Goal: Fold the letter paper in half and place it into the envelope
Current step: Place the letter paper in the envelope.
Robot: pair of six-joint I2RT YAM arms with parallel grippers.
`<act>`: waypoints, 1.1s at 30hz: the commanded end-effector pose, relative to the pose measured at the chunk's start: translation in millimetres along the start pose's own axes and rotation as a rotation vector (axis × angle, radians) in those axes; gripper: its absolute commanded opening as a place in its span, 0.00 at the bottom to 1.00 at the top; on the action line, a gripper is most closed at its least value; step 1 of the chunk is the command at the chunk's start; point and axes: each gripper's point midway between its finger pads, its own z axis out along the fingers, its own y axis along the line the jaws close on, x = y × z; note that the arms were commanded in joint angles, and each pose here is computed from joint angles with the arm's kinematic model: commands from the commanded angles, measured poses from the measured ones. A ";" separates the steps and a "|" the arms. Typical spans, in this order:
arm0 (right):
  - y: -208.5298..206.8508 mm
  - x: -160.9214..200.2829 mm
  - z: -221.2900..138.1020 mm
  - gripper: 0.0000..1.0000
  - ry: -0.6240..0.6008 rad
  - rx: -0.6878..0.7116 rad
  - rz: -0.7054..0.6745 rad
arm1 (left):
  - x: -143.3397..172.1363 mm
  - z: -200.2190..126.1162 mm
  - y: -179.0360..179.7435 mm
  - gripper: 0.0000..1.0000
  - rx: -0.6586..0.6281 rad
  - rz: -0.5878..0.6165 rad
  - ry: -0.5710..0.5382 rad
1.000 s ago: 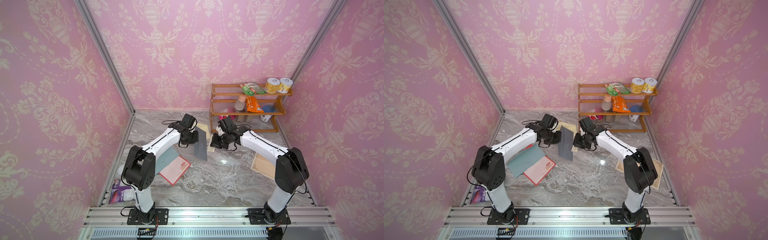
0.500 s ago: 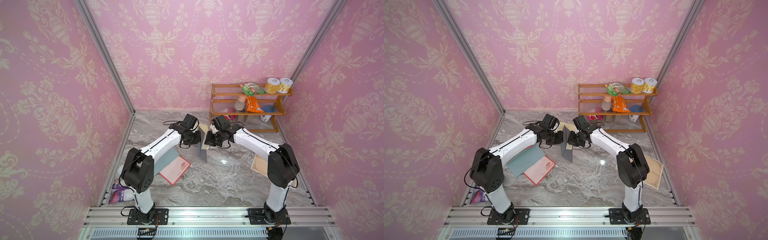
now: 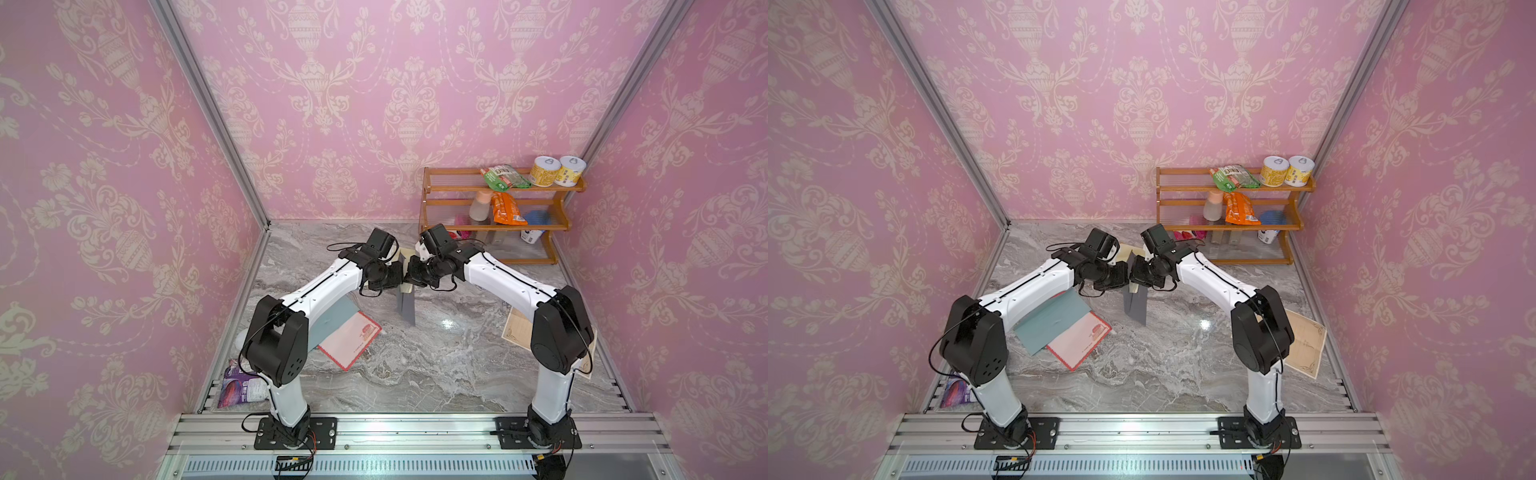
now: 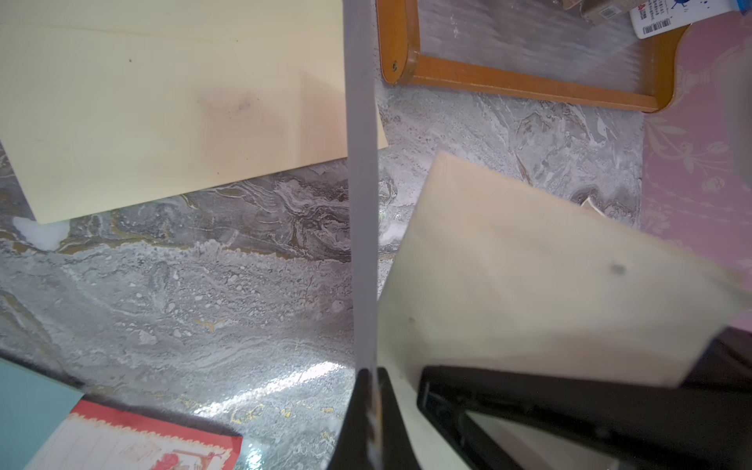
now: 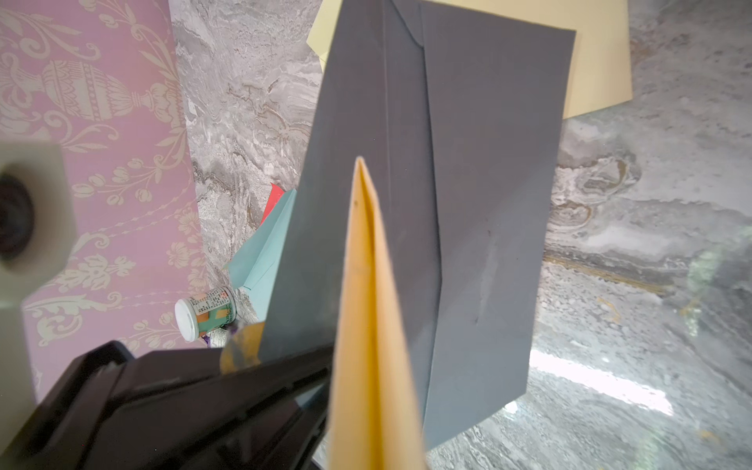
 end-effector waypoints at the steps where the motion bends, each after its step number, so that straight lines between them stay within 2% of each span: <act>1: -5.4 4.4 13.1 0.00 0.034 0.033 0.030 | 3.7 -2.9 -8.9 0.00 0.042 -0.010 0.007; 17: -21.8 24.9 50.8 0.00 0.170 0.048 0.105 | 7.2 3.0 -8.5 0.00 0.058 -0.006 0.018; 25: -18.8 23.8 52.6 0.00 0.201 0.046 0.097 | 10.7 5.1 -6.3 0.00 0.054 0.011 0.031; 27: -15.4 19.8 46.0 0.04 0.190 0.033 0.094 | 12.6 5.1 -5.1 0.00 0.049 0.015 0.036; 33: -9.4 8.7 23.6 0.28 0.155 0.009 0.077 | 15.8 3.6 -1.6 0.00 0.042 0.018 0.037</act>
